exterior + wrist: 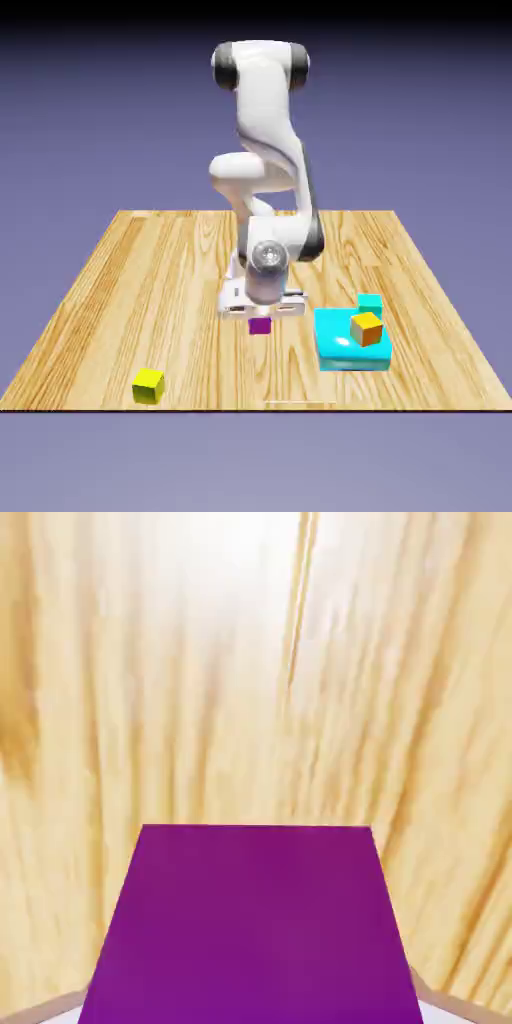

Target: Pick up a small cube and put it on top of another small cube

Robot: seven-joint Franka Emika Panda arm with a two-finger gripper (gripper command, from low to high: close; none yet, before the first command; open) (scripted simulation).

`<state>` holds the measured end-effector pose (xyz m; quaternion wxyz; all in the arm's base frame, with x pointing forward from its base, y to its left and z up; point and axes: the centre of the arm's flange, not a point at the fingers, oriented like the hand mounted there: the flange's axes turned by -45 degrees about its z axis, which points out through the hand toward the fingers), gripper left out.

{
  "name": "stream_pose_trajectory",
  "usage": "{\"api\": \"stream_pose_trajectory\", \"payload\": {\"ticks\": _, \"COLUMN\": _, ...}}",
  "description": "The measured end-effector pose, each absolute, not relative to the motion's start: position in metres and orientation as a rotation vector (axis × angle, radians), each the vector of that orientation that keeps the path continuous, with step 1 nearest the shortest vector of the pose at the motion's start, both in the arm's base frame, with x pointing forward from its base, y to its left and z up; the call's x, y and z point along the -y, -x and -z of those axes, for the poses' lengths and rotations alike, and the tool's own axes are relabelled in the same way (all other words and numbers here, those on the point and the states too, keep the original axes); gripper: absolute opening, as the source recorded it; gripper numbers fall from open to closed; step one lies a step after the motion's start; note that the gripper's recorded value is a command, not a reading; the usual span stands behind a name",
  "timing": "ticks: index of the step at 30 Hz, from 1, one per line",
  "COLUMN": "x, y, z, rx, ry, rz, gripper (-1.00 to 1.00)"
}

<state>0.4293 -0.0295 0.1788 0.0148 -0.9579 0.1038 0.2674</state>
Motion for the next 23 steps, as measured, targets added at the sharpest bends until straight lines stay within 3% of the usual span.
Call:
{"api": "stream_pose_trajectory", "payload": {"ticks": 8, "x": 0.168, "y": -0.485, "z": -0.196, "rx": -1.375, "ry": 2.474, "rz": -0.694, "gripper": -1.0}}
{"api": "stream_pose_trajectory", "payload": {"ticks": 15, "x": 0.304, "y": -0.502, "z": -0.224, "rx": -1.954, "ry": 1.835, "rz": -0.531, "gripper": -1.0}}
{"api": "stream_pose_trajectory", "payload": {"ticks": 17, "x": 0.308, "y": -0.502, "z": -0.225, "rx": -1.967, "ry": 1.814, "rz": -0.525, "gripper": -1.0}}
{"api": "stream_pose_trajectory", "payload": {"ticks": 19, "x": 0.288, "y": -0.504, "z": -0.177, "rx": -1.965, "ry": 1.814, "rz": -0.525, "gripper": -1.0}}
{"api": "stream_pose_trajectory", "payload": {"ticks": 20, "x": 0.282, "y": -0.504, "z": -0.163, "rx": -1.967, "ry": 1.814, "rz": -0.525, "gripper": 1.0}}
{"api": "stream_pose_trajectory", "payload": {"ticks": 23, "x": 0.292, "y": -0.504, "z": -0.187, "rx": -1.966, "ry": 1.816, "rz": -0.527, "gripper": 1.0}}
